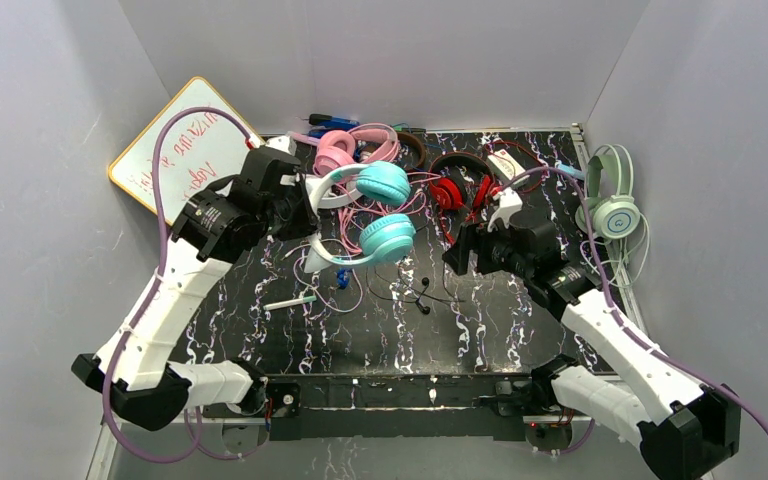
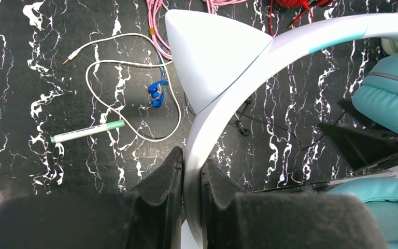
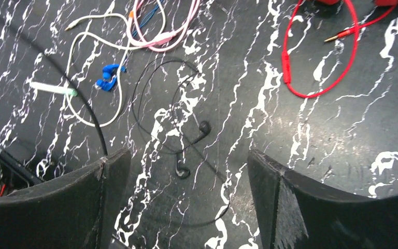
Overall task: Wrap the headphones
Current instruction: Wrap the headphones cable around the headphones.
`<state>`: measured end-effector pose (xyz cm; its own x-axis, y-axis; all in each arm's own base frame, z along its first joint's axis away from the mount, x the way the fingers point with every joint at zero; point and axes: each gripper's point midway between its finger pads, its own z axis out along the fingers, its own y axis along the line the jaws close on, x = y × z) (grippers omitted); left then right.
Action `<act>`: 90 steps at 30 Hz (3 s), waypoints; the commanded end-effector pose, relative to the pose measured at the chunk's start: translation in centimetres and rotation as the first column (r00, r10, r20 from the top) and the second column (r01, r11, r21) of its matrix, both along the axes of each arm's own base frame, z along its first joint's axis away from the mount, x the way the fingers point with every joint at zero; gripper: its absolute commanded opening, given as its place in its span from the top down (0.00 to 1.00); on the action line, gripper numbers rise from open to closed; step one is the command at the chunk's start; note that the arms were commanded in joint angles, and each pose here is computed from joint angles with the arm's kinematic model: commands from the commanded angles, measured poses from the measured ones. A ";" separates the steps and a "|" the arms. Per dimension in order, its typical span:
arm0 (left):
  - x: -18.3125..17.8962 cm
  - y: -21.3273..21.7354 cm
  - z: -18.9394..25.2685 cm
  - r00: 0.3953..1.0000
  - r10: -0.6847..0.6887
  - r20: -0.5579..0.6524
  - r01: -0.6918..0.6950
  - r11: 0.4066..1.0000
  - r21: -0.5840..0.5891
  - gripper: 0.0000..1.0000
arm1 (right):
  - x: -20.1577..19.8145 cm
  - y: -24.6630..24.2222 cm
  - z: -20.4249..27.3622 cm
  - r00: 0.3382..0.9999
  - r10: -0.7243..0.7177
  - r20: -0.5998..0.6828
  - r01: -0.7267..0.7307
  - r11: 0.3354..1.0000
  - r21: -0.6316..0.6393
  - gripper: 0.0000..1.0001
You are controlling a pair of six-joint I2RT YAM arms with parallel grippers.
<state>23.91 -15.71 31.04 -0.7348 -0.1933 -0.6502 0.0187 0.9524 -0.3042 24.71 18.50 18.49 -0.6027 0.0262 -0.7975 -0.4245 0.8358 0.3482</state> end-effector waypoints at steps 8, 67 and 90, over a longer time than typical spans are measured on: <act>0.8 -2.1 2.7 0.999 0.045 0.006 -0.043 0.980 -0.194 1.00 | -1.8 0.7 0.3 0.995 0.070 0.071 -0.077 0.993 0.090 0.08; 1.3 -2.5 -1.8 0.998 -0.061 0.005 0.061 0.988 -0.142 1.00 | 4.3 1.4 16.1 0.938 -0.015 0.347 -0.017 0.996 0.090 0.99; 0.8 -6.5 -7.7 0.980 -0.198 -0.021 0.199 0.974 0.103 1.00 | 4.4 6.7 16.9 0.915 0.207 0.345 -0.136 0.966 -0.218 0.99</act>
<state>23.94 -20.99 22.68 -0.7997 0.0228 -0.5999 0.1912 0.9569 -0.2185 27.50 26.21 35.68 -0.2869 -0.1516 -0.9459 -0.7330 0.6704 0.1149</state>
